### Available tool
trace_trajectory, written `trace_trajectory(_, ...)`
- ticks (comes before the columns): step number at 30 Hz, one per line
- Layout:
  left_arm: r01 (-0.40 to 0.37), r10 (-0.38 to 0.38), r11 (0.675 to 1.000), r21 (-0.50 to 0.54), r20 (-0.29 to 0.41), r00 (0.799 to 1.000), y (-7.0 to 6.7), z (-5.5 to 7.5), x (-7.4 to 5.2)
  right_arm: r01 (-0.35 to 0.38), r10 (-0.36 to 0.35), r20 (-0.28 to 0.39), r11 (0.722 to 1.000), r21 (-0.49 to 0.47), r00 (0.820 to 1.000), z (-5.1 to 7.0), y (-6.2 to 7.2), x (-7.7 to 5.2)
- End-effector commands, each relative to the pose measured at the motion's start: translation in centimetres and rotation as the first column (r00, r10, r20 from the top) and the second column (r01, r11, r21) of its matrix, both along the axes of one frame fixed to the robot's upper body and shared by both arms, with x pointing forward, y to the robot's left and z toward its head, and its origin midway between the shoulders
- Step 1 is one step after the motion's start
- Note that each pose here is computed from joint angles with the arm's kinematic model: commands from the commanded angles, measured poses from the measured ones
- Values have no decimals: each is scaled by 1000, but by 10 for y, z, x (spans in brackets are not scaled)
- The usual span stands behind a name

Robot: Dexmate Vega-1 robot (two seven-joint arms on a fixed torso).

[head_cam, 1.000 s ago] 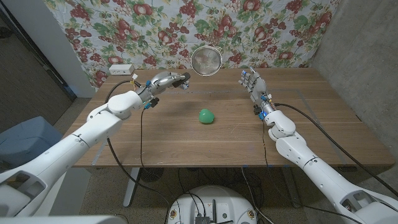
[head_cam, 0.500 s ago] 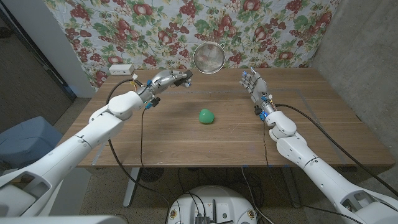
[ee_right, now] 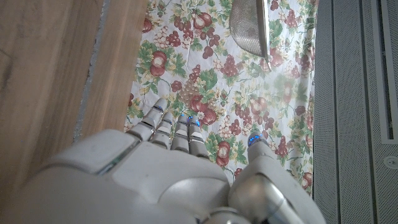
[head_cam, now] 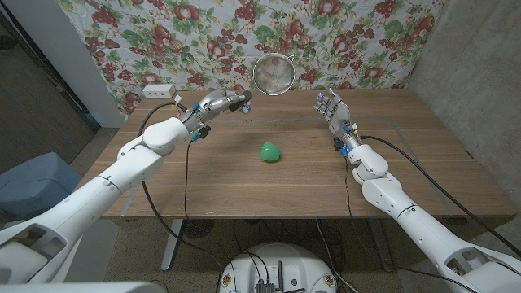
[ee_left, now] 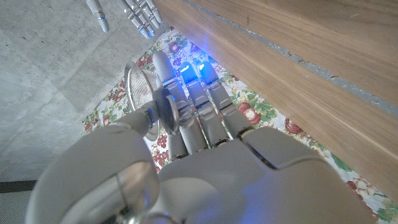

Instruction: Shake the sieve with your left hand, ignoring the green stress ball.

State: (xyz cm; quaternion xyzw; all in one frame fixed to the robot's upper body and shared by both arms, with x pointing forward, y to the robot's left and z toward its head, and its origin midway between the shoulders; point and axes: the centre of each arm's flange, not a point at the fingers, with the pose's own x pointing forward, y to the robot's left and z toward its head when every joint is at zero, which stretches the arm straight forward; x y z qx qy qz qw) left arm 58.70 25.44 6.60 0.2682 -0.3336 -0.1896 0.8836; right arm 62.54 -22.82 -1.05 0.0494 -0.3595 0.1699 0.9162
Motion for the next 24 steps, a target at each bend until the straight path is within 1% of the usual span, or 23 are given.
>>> trace_trajectory(1,-144,142,990,4,-152,978,2,-3,4,2,-2,-4,1000,6,1000,0,-2,2)
trace_trajectory(5,-160,160,987,17,-249,955,3,-4,10,4,-4,-4,1000,6,1000,0,-2,3)
trace_trajectory(9,-201,197,979,23,-336,921,5,-5,13,3,-3,-6,1000,6,1000,1,-1,4)
trace_trajectory(13,-232,223,972,26,-401,888,8,-6,15,1,-1,-7,1000,6,1000,2,0,6)
trace_trajectory(15,-240,231,970,31,-416,879,9,-7,16,1,-1,-7,1000,6,1000,2,0,7)
trace_trajectory(18,-242,235,969,40,-430,872,9,-6,17,0,0,-8,1000,5,1000,2,1,8)
trace_trajectory(23,-246,244,968,55,-444,862,10,-5,20,3,-3,-8,1000,6,1000,3,1,8)
trace_trajectory(24,-242,241,969,55,-444,863,10,-5,20,4,-4,-9,1000,7,1000,3,1,8)
